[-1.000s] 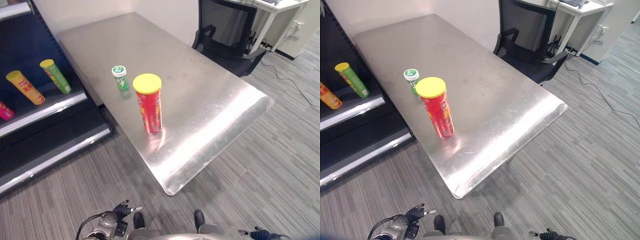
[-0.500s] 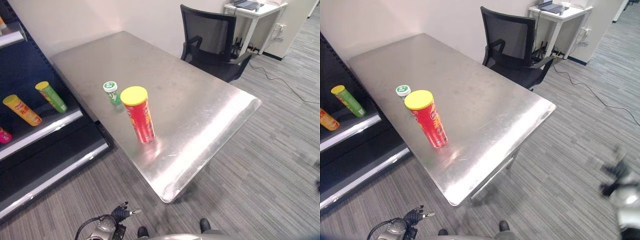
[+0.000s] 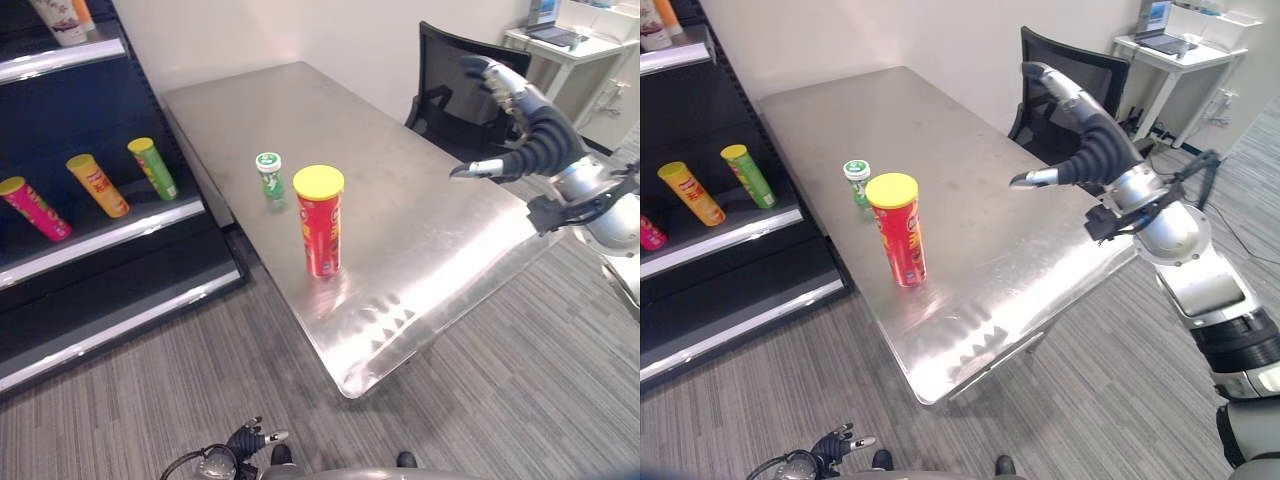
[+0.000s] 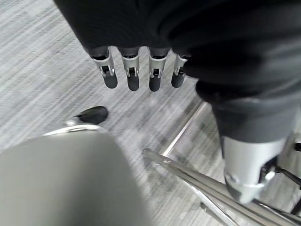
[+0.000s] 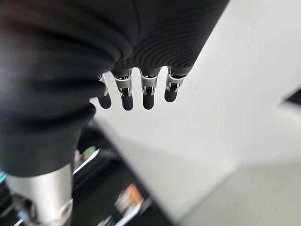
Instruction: Put the goods on the table back onto the shelves and tidy them up.
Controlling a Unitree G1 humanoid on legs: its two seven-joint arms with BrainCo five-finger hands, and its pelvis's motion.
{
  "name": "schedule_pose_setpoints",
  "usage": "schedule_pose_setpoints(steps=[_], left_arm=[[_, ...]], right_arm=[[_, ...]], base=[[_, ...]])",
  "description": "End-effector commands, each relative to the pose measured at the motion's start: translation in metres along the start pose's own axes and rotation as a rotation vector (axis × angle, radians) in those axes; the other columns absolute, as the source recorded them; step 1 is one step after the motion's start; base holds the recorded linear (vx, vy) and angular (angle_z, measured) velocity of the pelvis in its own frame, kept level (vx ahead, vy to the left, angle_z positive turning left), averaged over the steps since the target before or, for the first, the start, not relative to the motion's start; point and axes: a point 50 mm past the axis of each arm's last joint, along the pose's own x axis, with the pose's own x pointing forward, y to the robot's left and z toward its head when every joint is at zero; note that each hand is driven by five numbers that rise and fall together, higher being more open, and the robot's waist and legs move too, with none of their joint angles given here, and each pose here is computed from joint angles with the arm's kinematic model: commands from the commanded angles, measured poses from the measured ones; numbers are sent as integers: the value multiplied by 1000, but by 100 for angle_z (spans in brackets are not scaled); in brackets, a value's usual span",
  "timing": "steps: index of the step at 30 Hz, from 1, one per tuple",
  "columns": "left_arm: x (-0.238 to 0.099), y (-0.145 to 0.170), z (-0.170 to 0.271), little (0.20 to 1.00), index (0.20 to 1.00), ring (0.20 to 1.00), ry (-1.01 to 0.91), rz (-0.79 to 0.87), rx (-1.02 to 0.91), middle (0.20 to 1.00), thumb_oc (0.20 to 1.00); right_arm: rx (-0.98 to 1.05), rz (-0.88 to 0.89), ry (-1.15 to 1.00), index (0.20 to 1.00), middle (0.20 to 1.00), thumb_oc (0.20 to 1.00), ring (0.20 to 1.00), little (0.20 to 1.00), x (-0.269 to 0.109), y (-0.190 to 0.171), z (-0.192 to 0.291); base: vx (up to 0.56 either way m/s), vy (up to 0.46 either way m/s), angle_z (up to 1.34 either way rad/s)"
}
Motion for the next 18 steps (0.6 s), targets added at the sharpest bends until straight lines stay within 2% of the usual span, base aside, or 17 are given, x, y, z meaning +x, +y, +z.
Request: schedule_pose_setpoints(steps=[1,11,18], left_arm=[[5,10,22,1000,1000,1000,-58,22,21,1000,1000],[3,13,14,1000,1000,1000,-41,54,-1,1000,1000],[2,16,13,1000,1000,1000,-45,65,0,1000,1000]], right_arm=[[49,-37,-81,1000,1000,1000,1000,1000,17,-24,15],[16,149,-112,1000,1000,1000,1000,1000,63,-4,30],[-19,201,-62,1000,1000,1000,1000,1000,75,4,23]], base=[[8,-10,15],[1,-16,13],[6,-20,17]])
